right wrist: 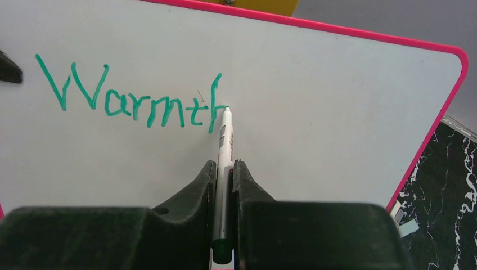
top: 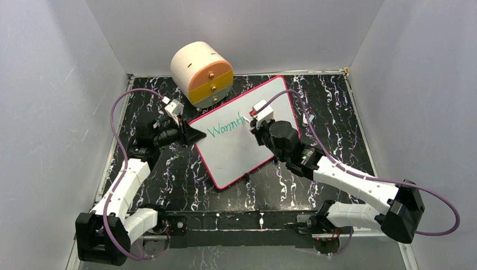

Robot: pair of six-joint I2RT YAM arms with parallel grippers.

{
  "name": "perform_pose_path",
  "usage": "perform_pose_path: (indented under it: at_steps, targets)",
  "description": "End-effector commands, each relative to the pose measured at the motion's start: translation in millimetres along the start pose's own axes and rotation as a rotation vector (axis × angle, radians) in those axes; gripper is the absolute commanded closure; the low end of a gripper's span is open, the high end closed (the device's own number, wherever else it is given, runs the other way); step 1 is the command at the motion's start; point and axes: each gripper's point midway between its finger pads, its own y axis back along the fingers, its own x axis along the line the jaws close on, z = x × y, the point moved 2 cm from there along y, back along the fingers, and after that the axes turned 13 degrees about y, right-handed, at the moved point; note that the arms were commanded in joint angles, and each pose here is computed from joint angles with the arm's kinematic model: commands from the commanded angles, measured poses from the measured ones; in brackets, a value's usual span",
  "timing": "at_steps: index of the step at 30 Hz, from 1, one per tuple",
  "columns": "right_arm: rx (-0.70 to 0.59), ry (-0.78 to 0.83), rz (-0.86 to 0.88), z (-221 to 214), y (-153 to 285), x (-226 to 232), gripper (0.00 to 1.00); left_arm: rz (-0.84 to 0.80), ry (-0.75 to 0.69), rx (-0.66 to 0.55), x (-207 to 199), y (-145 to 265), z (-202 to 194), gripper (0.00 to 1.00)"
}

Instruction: Write a sentence on the whiteboard

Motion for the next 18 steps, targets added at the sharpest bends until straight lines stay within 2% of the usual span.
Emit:
perform_pose_path:
  at_steps: [1,18]
  targets:
    - [-0.003,-0.025,-0.032,5.5,0.9,-8.9,1.00,0.155,-0.020,0.161,41.2,0.1,-54.0,1.00]
    - [0.050,-0.037,0.016,-8.2,7.3,-0.4,1.00,0.160,-0.024,0.159,41.7,0.3,-53.4,1.00]
